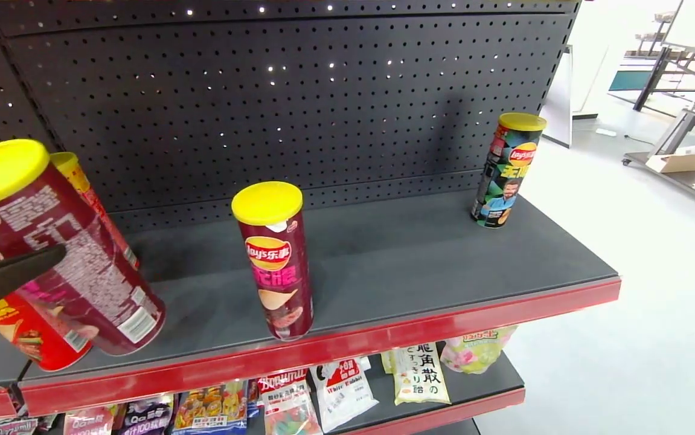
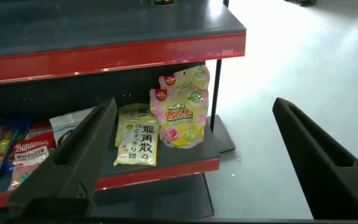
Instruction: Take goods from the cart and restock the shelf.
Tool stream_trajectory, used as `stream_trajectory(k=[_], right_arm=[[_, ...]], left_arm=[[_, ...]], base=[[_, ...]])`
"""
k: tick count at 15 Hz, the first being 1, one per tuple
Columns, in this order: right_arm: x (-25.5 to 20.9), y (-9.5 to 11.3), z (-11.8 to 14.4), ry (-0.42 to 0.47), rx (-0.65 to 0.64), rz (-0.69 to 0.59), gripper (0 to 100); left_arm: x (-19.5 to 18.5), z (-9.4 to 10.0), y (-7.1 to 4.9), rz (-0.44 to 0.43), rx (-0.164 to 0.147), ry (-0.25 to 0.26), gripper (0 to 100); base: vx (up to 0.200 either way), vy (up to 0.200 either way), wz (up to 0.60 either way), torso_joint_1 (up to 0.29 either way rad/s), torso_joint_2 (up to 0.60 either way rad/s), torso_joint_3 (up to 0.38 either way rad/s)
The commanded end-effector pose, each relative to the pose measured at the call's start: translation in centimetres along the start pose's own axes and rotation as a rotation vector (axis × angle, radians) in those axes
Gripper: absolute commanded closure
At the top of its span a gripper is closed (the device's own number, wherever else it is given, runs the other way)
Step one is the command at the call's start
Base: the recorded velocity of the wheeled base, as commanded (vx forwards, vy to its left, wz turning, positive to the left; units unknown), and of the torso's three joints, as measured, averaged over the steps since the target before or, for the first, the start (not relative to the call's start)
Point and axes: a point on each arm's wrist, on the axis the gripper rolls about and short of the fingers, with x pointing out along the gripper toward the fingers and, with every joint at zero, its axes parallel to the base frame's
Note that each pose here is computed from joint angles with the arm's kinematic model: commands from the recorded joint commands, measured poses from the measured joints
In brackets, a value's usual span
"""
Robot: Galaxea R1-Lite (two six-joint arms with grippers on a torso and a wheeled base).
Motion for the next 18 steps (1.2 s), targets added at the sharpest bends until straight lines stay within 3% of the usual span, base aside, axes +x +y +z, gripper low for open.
stream_trajectory(k=[1, 4, 6, 8, 9, 11, 14, 18], right_arm=[[0.0, 0.0, 0.0, 0.001, 0.0, 0.001, 0], [0.0, 0.0, 0.0, 0.001, 0.0, 0.001, 0], [0.0, 0.0, 0.0, 0.001, 0.0, 0.001, 0], [0.0, 0.0, 0.0, 0.001, 0.0, 0.001, 0], [0.0, 0.0, 0.0, 0.001, 0.0, 0.001, 0], [0.0, 0.0, 0.0, 0.001, 0.0, 0.001, 0], [0.0, 0.0, 0.0, 0.001, 0.0, 0.001, 0], [0.0, 0.0, 0.0, 0.001, 0.0, 0.001, 0]], left_arm=[[3.5, 0.4, 0.5, -0.091, -0.019, 0.052, 100], [5.0, 0.3, 0.8, -0.105, -0.023, 0.076, 100], [7.4, 0.2, 1.7, -0.084, -0.03, 0.097, 100], [9.8, 0.5, 2.3, -0.094, -0.016, 0.064, 100], [12.1, 0.6, 2.9, -0.099, 0.001, 0.022, 100], [15.5, 0.5, 4.0, -0.095, 0.003, 0.01, 100], [18.8, 1.5, 4.5, -0.118, -0.07, -0.002, 100], [22.6, 0.5, 5.1, -0.132, -0.077, 0.03, 100]], base=[[0.0, 0.0, 0.0, 0.0, 0.0, 0.0], [0.0, 0.0, 0.0, 0.0, 0.0, 0.0], [0.0, 0.0, 0.0, 0.0, 0.0, 0.0], [0.0, 0.0, 0.0, 0.0, 0.0, 0.0], [0.0, 0.0, 0.0, 0.0, 0.0, 0.0], [0.0, 0.0, 0.0, 0.0, 0.0, 0.0], [0.0, 0.0, 0.0, 0.0, 0.0, 0.0], [0.0, 0.0, 0.0, 0.0, 0.0, 0.0]])
